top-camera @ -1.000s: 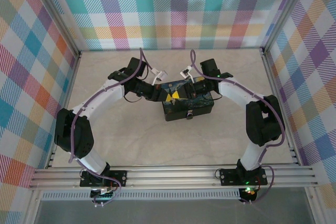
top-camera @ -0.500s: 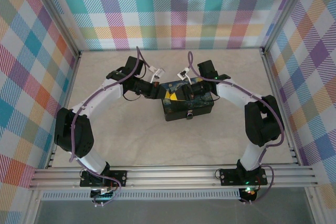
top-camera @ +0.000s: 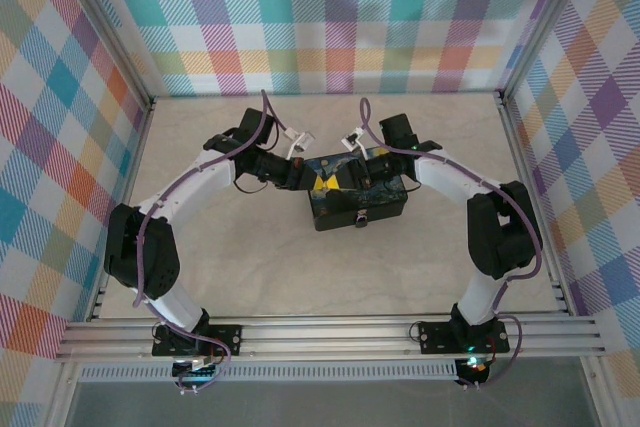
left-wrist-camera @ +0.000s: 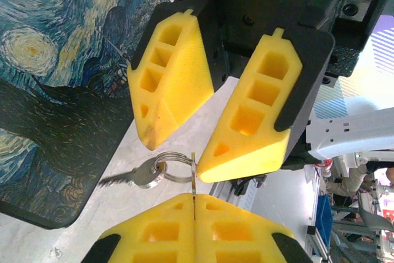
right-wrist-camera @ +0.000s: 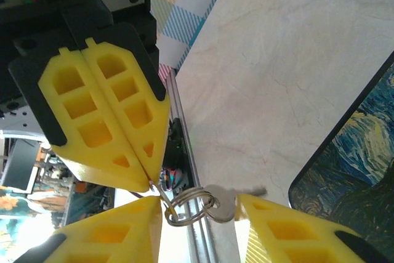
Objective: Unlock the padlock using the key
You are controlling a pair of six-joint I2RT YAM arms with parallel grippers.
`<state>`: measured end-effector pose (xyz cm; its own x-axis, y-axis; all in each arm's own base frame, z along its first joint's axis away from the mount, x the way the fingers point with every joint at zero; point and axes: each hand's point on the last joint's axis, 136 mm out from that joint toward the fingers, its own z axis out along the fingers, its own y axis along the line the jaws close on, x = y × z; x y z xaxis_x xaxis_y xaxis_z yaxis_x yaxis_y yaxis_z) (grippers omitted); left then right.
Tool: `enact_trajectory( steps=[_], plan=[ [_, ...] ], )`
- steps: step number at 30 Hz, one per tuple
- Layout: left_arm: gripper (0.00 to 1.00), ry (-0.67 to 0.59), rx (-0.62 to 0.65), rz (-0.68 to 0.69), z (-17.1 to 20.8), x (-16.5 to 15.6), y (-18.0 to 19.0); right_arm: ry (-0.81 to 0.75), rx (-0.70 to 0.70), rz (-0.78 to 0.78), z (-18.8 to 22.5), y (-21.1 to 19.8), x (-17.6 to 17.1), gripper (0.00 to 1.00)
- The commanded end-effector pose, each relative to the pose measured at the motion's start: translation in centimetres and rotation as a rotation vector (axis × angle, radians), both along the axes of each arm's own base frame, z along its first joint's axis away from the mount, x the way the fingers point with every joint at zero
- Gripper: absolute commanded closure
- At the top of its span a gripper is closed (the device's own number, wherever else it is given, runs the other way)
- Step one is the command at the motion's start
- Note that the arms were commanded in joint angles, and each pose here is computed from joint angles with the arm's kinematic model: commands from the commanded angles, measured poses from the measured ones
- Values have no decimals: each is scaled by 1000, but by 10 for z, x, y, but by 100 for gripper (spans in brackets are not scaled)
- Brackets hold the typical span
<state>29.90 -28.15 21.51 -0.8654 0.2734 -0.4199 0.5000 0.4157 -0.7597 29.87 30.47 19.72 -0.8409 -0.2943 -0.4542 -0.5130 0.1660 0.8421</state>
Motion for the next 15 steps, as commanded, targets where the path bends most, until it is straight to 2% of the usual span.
enact_trajectory(
  steps=[1,8,15],
  plan=[
    [100,-5,-27,-15,8,4,-2,-35,39,0,13,5,9,66],
    [100,-11,-35,-16,8,7,-3,-15,44,32,9,14,1,67],
    [100,-8,-46,-12,8,10,-2,-8,54,45,8,13,-2,76]
  ],
)
